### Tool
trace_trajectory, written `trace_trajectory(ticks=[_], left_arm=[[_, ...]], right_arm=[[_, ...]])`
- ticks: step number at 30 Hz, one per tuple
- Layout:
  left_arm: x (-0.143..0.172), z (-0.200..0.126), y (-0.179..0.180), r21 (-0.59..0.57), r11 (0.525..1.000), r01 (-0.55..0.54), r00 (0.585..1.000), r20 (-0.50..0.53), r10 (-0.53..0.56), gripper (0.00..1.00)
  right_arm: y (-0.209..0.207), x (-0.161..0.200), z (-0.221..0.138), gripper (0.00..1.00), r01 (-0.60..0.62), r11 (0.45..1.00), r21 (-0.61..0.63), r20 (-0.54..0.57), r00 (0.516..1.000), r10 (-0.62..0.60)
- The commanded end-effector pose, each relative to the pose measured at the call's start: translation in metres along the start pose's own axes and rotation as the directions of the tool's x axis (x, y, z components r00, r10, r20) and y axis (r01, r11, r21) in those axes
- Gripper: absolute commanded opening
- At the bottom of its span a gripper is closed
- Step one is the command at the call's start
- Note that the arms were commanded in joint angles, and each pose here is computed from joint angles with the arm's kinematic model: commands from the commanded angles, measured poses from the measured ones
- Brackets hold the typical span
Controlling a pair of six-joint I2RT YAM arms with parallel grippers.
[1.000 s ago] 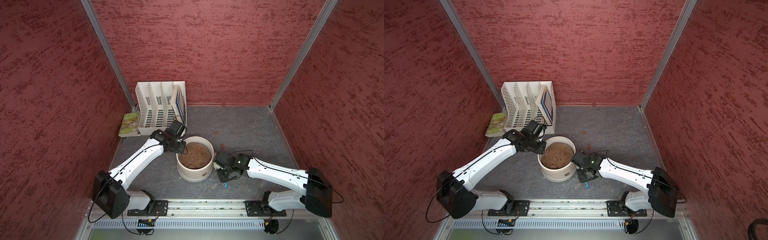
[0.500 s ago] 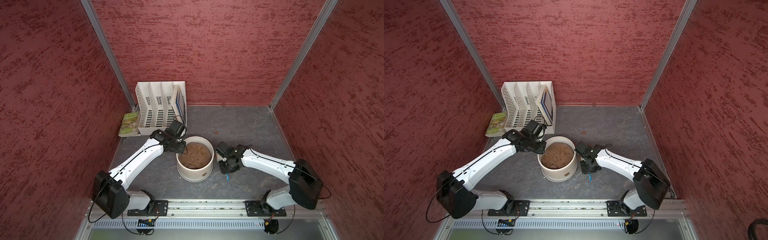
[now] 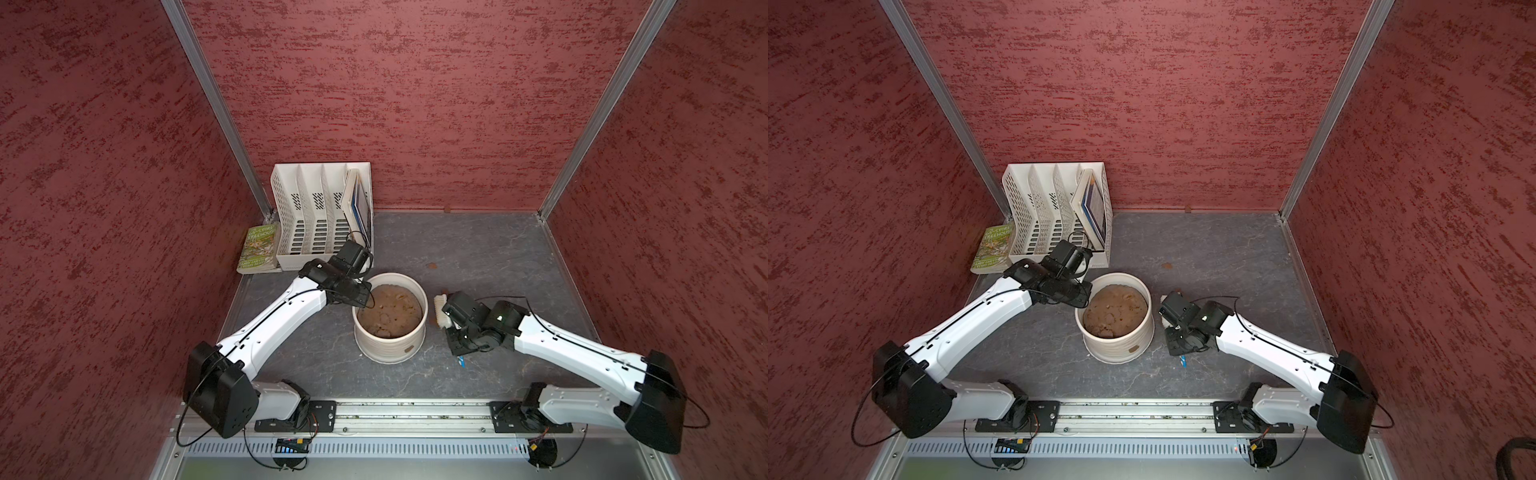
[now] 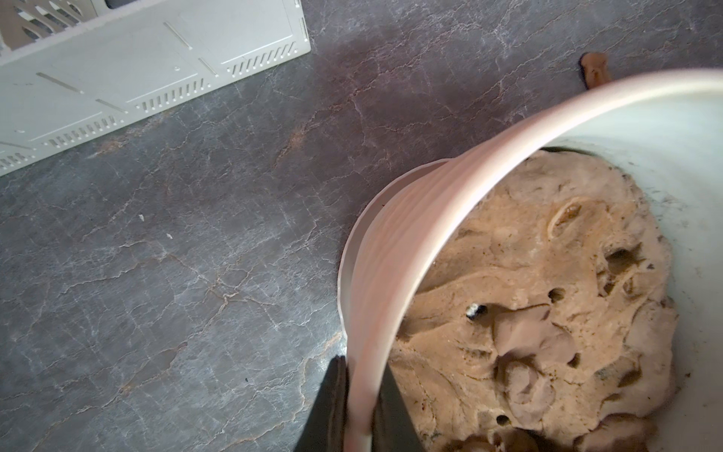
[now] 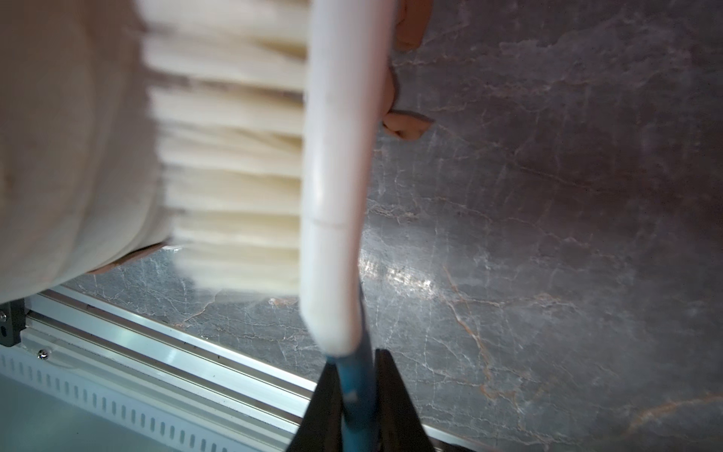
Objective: Scrub the dried mud off the ceramic pot
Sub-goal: Brush off the soil from the pot.
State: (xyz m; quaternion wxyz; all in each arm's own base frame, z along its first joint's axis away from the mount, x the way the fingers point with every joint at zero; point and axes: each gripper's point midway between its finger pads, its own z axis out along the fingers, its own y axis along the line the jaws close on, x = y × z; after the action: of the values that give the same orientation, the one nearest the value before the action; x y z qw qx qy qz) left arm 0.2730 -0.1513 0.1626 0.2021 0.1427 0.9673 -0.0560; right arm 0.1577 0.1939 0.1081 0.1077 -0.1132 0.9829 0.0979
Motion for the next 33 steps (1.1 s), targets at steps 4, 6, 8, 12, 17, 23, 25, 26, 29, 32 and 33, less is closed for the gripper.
trace_trajectory(ticks=[4, 6, 8, 12, 17, 23, 25, 26, 29, 32, 33], left_arm=[[0.011, -0.016, 0.032, -0.098, 0.977, 0.189, 0.982, 0.027, -0.187, 0.00], [0.017, -0.019, 0.035, -0.098, 0.966, 0.239, 0.971, 0.036, -0.237, 0.00], [0.020, -0.021, 0.032, -0.069, 0.957, 0.282, 0.959, 0.045, -0.279, 0.00], [0.010, -0.025, 0.008, 0.100, 0.943, 0.319, 0.940, 0.093, -0.328, 0.21], [-0.020, -0.029, -0.005, 0.189, 0.945, 0.266, 0.939, 0.172, -0.299, 0.43], [-0.044, -0.011, -0.012, 0.184, 0.965, 0.187, 0.958, 0.182, -0.220, 0.47], [-0.047, -0.004, -0.007, 0.143, 0.974, 0.175, 0.965, 0.171, -0.199, 0.47], [-0.047, -0.001, -0.005, 0.128, 0.978, 0.167, 0.969, 0.164, -0.186, 0.47], [-0.050, -0.002, -0.006, 0.125, 0.981, 0.148, 0.970, 0.173, -0.169, 0.47], [-0.053, -0.005, -0.006, 0.127, 0.983, 0.130, 0.970, 0.187, -0.152, 0.49], [-0.055, -0.007, -0.006, 0.123, 0.985, 0.124, 0.970, 0.194, -0.147, 0.50]], right_arm=[[-0.005, -0.005, 0.000, 0.00, -0.059, 0.998, 0.025, 0.050, 0.997, 0.058], [-0.005, -0.005, 0.002, 0.00, -0.069, 0.997, 0.024, 0.053, 0.996, 0.067], [-0.004, -0.005, 0.002, 0.00, -0.075, 0.997, 0.016, 0.056, 0.996, 0.074], [0.005, -0.004, 0.005, 0.00, -0.063, 0.998, -0.013, 0.056, 0.996, 0.064], [0.010, 0.000, 0.006, 0.00, -0.056, 0.998, -0.018, 0.052, 0.997, 0.057], [0.013, 0.005, 0.011, 0.00, -0.056, 0.998, -0.027, 0.043, 0.997, 0.057], [0.017, 0.006, 0.015, 0.00, -0.052, 0.998, -0.040, 0.029, 0.998, 0.053], [0.018, 0.008, 0.018, 0.00, -0.051, 0.998, -0.043, 0.013, 0.999, 0.051], [0.016, 0.018, 0.035, 0.00, -0.052, 0.998, -0.020, -0.048, 0.998, 0.051], [0.018, 0.025, 0.047, 0.00, -0.055, 0.998, -0.024, -0.082, 0.995, 0.053], [0.020, 0.025, 0.048, 0.00, -0.055, 0.998, -0.030, -0.085, 0.995, 0.052]])
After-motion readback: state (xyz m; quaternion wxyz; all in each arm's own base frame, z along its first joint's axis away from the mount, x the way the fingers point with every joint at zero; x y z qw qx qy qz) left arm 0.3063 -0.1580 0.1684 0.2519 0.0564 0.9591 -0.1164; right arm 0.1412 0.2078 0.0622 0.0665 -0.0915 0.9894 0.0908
